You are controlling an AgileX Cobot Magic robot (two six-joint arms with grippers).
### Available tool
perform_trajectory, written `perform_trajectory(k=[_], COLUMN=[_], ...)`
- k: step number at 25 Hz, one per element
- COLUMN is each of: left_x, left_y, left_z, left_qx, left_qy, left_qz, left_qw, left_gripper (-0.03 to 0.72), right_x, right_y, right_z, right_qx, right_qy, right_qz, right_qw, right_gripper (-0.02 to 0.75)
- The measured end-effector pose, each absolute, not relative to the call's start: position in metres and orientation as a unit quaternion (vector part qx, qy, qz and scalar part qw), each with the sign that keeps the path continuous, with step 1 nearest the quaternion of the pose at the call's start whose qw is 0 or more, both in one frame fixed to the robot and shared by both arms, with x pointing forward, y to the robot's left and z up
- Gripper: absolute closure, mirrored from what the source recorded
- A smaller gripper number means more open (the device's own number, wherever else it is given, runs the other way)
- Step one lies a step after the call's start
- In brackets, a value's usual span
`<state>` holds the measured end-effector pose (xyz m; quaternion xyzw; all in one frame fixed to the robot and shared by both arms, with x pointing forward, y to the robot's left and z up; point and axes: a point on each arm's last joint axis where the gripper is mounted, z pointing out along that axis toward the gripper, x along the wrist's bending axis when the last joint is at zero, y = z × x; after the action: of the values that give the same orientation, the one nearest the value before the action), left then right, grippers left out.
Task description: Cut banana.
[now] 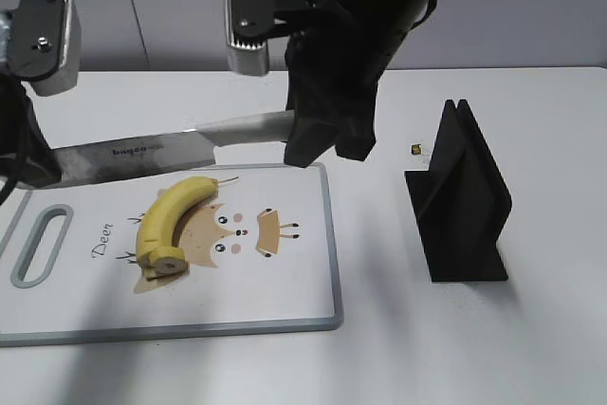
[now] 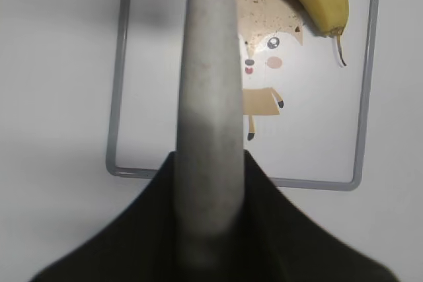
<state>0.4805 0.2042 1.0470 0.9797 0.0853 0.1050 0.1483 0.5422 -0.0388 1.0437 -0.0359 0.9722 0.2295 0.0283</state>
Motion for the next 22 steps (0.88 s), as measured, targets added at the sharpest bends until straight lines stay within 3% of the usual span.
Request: perform_trajectory(k=[7, 22], left_x=[0.498, 0.525], left_y=[0.201, 0.192], left_z=[1.028, 0.966], left_qx=[0.978, 0.98], left_qy=[0.112, 0.156], left_qz=[0.106, 0.046], left_qw=[0.139, 0.115], left_gripper=[0.696, 0.696], right_x=[0.561, 0.577], right_y=[-0.036, -0.03], right_z=[1.002, 0.951], right_qx=[-0.028, -0.023], right_qy=[0.984, 0.989], right_qz=[0.174, 0.144], right_qw=[0.035, 0.036], right_gripper=[0.576, 0.575])
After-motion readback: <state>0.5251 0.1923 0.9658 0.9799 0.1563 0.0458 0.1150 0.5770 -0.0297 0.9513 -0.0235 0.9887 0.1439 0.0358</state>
